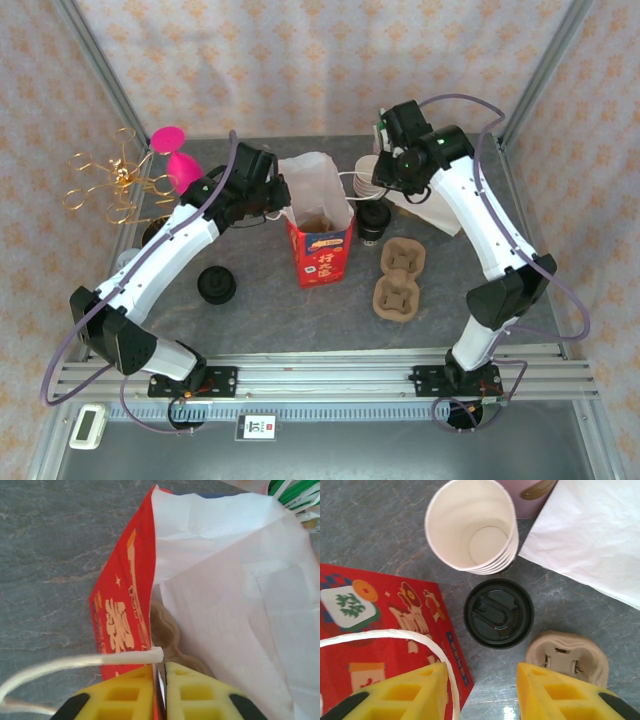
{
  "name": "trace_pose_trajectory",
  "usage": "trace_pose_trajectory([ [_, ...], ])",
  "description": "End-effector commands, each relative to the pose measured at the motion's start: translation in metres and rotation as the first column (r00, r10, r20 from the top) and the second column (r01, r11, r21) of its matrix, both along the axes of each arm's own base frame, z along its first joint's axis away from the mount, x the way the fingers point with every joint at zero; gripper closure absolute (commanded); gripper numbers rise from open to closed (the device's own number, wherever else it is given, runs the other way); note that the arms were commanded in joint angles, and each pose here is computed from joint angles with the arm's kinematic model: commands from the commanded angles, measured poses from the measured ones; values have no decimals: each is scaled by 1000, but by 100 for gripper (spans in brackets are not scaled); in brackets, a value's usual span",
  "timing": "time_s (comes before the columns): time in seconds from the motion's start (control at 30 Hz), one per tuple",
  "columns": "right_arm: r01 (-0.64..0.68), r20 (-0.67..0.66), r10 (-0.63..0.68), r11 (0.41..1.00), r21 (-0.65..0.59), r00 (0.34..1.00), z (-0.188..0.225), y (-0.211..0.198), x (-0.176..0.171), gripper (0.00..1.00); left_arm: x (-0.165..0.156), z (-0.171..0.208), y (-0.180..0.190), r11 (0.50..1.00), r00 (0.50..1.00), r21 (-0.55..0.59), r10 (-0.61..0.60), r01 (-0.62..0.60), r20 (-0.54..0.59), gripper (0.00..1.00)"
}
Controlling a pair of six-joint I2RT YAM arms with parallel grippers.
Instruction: Pack the takeout coffee
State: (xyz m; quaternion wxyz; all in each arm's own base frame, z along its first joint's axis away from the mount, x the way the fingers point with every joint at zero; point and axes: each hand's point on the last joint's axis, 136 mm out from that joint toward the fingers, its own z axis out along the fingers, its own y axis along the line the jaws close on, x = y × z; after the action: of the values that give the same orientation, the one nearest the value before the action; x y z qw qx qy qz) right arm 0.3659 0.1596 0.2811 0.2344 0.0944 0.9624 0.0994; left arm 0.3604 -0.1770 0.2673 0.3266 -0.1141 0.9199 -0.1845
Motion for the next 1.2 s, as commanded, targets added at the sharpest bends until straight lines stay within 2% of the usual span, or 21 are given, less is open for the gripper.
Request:
trace_pose_trajectory([
  [0.0,13,51,-13,1000,11,999,11,-11,1,59,3,5,16,996,999,79,47,-47,13,95],
  [0.07,7,60,-8,1000,18,998,15,-11,2,58,3,6,20,995,998,87,57,-57,13,98],
  [0.23,-54,84,45,992,110,995,32,6,-2,57,5,11,27,992,997,97,73,-75,20,98],
  [0.33,-142,104,121,964,225,987,45,29,-7,55,6,9,28,993,998,100,69,-70,10,99],
  [0.4,-148,118,122,958,245,985,50,32,-7,54,6,7,33,991,997,109,78,-77,1,100],
  [0.53,-89,108,72,983,160,992,39,14,-2,53,5,10,39,990,996,106,89,-89,8,100],
  [0.63,-14,65,12,1000,23,998,8,-9,3,50,3,7,42,989,996,115,91,-90,-6,99],
  [0.7,5,32,-4,1000,-29,999,-15,-15,6,48,4,7,45,988,995,117,98,-97,-4,93],
  [0.8,-20,7,20,1000,-13,1000,-38,-8,9,45,4,13,40,994,997,80,79,-79,10,78],
  [1.0,-49,-58,46,998,-45,997,-85,-3,16,38,2,13,38,995,997,69,72,-72,8,77],
  [1.17,-70,-68,65,995,-68,996,-105,3,21,33,-1,12,39,995,997,60,76,-77,14,78],
])
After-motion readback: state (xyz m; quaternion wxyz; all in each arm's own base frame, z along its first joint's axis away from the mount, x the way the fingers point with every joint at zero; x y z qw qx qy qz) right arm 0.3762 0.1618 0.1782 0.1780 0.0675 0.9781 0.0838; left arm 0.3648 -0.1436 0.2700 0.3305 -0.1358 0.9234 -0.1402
